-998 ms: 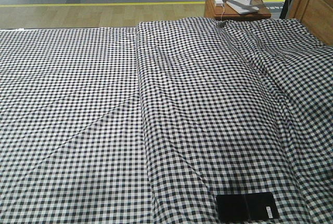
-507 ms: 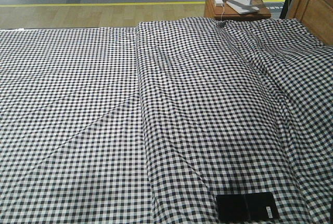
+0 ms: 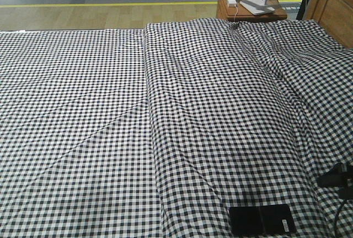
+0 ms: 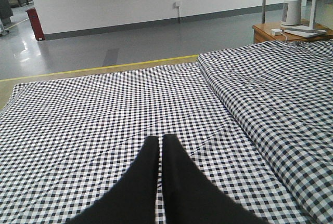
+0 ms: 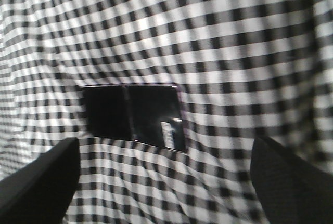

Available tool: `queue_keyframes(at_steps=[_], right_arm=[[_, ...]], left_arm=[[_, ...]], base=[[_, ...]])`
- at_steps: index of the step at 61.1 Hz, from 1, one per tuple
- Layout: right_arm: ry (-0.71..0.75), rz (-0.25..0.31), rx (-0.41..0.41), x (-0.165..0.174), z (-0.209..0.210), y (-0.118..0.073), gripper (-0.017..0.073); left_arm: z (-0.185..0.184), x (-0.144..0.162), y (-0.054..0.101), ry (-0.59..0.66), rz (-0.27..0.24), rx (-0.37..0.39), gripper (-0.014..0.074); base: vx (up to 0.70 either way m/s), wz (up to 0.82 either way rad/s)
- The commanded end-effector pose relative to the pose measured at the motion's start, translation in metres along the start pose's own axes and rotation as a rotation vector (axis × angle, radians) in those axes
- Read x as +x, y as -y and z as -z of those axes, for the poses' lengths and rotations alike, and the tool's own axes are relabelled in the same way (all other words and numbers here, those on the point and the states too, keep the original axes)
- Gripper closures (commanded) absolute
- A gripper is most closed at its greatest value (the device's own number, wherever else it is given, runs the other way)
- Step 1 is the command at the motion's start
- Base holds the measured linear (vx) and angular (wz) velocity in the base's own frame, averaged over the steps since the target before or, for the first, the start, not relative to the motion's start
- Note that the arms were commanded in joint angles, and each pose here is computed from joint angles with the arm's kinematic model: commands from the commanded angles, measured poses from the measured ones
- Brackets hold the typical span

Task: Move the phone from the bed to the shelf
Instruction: 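Close the right gripper on the black phone's edge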

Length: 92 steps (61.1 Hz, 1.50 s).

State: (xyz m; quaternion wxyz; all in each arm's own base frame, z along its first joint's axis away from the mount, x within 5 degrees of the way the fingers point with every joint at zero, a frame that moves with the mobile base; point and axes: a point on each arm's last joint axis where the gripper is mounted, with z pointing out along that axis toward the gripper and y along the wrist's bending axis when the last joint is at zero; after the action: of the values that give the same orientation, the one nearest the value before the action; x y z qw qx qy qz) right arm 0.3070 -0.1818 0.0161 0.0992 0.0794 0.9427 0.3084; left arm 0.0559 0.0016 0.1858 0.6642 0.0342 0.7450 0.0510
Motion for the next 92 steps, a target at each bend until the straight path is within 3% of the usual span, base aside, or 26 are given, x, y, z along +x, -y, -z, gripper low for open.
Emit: queue_keyframes(at_steps=[1,15,33,51,92], right_arm=[[0.064,0.038,-0.090,-0.009,0.004,-0.007,-0.0052],[0.058,0.011,-0.200,0.002,-0.028,0.005,-0.0046],[0.078,-0.009,-0.265,0.014,-0.058,0.017,-0.0038],[0.103,-0.074,-0.367,0.021,-0.082,0.025,-0.0036],[0.051,-0.145,-0.388,0.041,-0.108,0.036,-0.0034]], left_arm=[[0.003,-0.014,-0.002,0.101,0.015,-0.016,0.0592],[0.003,-0.014,-0.002,0.101,0.015,-0.016,0.0592],[0.003,-0.014,-0.002,0.101,0.015,-0.016,0.0592],[0.003,-0.014,-0.002,0.101,0.015,-0.016,0.0592],[0.003,-0.014,-0.002,0.101,0.015,-0.016,0.0592]], base=[[0.00,0.00],[0.00,0.00],[0.00,0.00],[0.00,0.00],[0.00,0.00]])
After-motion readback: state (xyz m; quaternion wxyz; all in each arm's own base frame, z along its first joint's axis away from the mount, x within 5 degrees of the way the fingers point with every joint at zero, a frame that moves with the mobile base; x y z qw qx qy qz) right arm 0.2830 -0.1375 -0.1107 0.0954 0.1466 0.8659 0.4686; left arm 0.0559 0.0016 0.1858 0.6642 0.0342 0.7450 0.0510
